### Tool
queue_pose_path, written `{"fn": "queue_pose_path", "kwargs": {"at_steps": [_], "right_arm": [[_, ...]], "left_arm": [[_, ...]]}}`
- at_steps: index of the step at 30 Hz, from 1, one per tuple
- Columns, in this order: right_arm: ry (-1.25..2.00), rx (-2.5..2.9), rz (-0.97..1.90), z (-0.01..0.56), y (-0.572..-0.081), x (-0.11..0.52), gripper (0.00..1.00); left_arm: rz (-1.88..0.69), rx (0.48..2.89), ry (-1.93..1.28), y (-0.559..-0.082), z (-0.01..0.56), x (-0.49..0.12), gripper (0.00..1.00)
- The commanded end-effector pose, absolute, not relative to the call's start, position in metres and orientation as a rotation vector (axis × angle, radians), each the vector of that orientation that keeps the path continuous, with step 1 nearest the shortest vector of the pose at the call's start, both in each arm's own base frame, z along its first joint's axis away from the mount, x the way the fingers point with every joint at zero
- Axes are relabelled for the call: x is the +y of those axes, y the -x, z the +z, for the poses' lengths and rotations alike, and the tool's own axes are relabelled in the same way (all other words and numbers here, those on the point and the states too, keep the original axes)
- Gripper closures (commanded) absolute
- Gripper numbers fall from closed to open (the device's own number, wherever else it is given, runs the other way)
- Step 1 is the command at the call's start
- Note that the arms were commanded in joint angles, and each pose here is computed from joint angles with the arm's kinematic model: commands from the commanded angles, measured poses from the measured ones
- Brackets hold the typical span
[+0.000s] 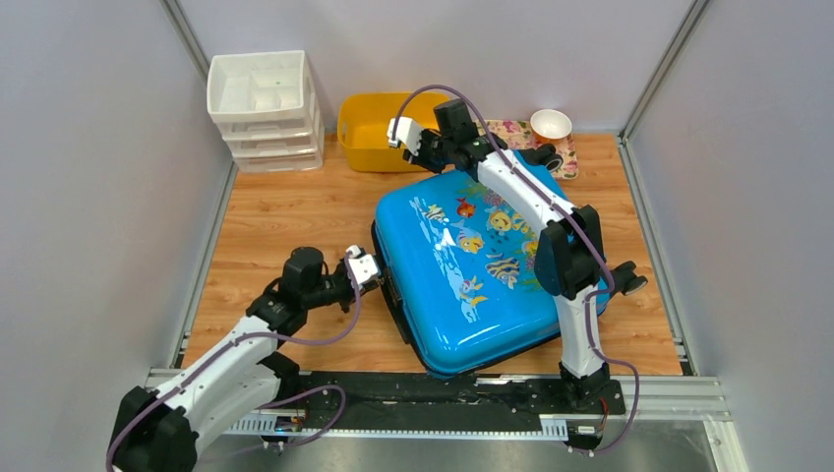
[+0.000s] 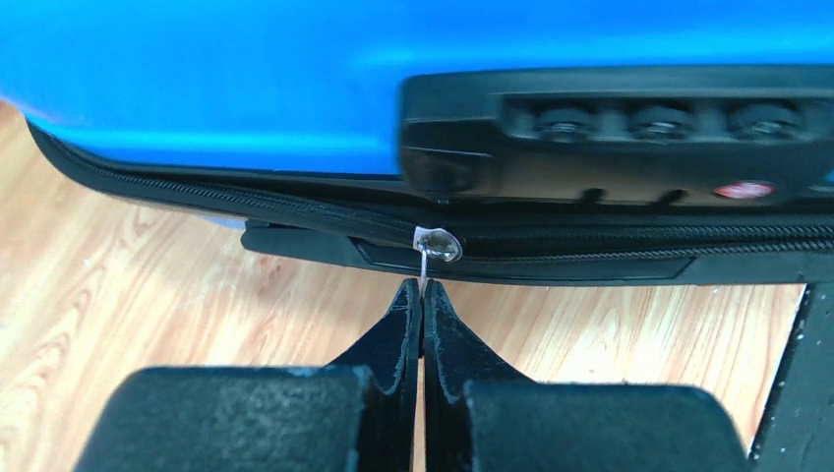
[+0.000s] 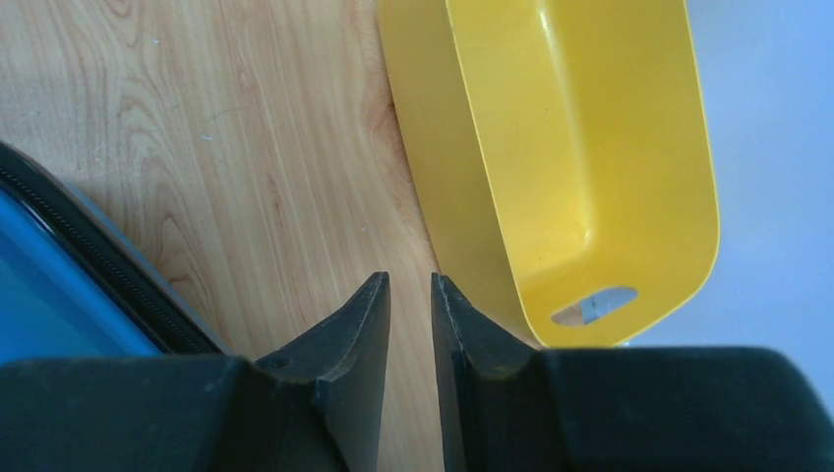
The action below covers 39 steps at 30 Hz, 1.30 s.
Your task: Open, take out, and arrange the luggage
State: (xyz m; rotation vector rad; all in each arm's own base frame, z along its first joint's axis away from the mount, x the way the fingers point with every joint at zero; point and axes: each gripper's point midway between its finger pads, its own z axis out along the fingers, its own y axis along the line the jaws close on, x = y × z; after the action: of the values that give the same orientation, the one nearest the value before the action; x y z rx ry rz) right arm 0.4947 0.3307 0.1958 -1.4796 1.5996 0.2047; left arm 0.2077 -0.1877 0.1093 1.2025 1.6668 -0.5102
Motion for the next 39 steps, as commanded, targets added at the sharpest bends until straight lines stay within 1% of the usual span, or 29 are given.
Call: {"fn": "queue_pose_path", "kwargs": {"at_steps": [1,6,9,13,16,18,19,21,22,23,25,33,37,39], "right_arm": [[1.805,1.962,0.631,0.112,-0.364,0.306,0.73],[1.838,1.951,0.674,0.106,-0.356,0.305,0.77],[1.856,1.942,0.719,0.105,-0.348,0.306,0.79],[1.871,1.925,0.743,0.108,-0.342,0.305,0.79],[1.866,1.927,0.758,0.111,-0.339,0.306,0.79],[1.863,1.931,0.763,0.111,-0.338,0.305,0.79],[1.864,1.933,0.767,0.112,-0.337,0.305,0.79],[1.869,1.933,0.773,0.112,-0.334,0.304,0.79],[1.872,1.93,0.777,0.114,-0.333,0.304,0.79],[1.872,1.923,0.783,0.116,-0.333,0.304,0.79],[1.869,1.899,0.819,0.123,-0.329,0.306,0.79],[1.881,1.775,0.929,0.158,-0.307,0.311,0.78],[1.91,1.771,0.963,0.159,-0.294,0.309,0.78],[1.929,1.778,0.981,0.156,-0.286,0.309,0.78]], "left_arm": [[-0.487,1.67,-0.966,-0.258,0.145,-0.169,1.0],[-0.455,1.628,-0.897,-0.296,0.161,-0.161,1.0],[-0.415,1.573,-0.915,-0.316,0.167,-0.157,1.0],[-0.387,1.555,-0.932,-0.334,0.164,-0.15,1.0],[-0.359,1.564,-0.882,-0.352,0.167,-0.135,1.0],[-0.353,1.556,-0.864,-0.354,0.171,-0.129,1.0],[-0.366,1.519,-0.88,-0.348,0.18,-0.131,1.0],[-0.383,1.481,-0.934,-0.331,0.176,-0.135,1.0],[-0.399,1.421,-0.966,-0.319,0.186,-0.141,1.0],[-0.415,1.418,-0.979,-0.311,0.181,-0.142,1.0],[-0.398,1.402,-0.972,-0.307,0.189,-0.14,1.0],[-0.286,1.478,-0.899,-0.346,0.196,-0.123,1.0],[-0.267,1.482,-0.881,-0.367,0.194,-0.114,1.0],[-0.267,1.445,-0.911,-0.369,0.196,-0.114,1.0]]}}
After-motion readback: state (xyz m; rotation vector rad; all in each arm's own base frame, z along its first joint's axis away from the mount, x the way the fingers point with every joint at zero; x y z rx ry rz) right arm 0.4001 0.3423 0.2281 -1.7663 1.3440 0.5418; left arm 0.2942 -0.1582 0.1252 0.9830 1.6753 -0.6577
